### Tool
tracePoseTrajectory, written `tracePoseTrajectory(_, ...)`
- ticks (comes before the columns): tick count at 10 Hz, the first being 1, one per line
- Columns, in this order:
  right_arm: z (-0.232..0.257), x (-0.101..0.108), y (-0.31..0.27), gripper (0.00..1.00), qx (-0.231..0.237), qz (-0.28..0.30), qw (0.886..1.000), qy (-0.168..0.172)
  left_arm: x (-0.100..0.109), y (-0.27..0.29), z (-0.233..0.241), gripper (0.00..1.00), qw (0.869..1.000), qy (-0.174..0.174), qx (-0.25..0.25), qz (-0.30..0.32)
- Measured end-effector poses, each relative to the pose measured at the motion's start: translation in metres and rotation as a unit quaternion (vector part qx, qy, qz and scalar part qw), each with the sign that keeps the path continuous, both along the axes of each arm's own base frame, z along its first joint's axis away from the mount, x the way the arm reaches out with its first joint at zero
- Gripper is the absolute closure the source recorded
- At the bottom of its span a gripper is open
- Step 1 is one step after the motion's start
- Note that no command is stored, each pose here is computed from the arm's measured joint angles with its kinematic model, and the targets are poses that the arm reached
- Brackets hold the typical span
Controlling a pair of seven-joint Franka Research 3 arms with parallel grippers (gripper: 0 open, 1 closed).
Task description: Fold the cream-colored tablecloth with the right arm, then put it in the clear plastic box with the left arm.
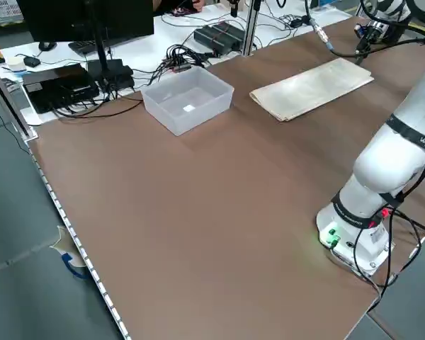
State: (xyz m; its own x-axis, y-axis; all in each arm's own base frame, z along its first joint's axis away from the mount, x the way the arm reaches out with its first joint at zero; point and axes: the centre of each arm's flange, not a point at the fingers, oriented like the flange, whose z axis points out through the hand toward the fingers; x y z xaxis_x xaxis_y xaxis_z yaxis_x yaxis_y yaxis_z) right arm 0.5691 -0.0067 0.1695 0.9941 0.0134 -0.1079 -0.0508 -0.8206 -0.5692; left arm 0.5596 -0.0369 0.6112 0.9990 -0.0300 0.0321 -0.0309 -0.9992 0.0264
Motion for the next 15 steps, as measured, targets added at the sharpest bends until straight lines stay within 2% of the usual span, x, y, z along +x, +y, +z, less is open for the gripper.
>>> tracePoseTrajectory(7,-0.007,-0.002,0.023,0.03,0.011,0.011,1.000,0.003,0.000,0.000,-0.001,0.00,1.000,0.000,0.000,0.000)
tracePoseTrajectory(10,-0.016,-0.004,0.024,0.14,0.021,0.014,1.000,0.000,0.002,-0.002,-0.004,0.00,1.000,0.004,0.000,-0.001)
tracePoseTrajectory(14,-0.021,-0.005,0.024,0.41,0.026,0.020,0.999,-0.004,0.002,-0.002,-0.004,0.00,1.000,0.004,0.000,-0.002)
tracePoseTrajectory(15,-0.021,-0.005,0.026,0.57,0.026,0.025,0.999,-0.007,0.002,-0.002,-0.004,0.00,1.000,0.004,0.000,-0.002)
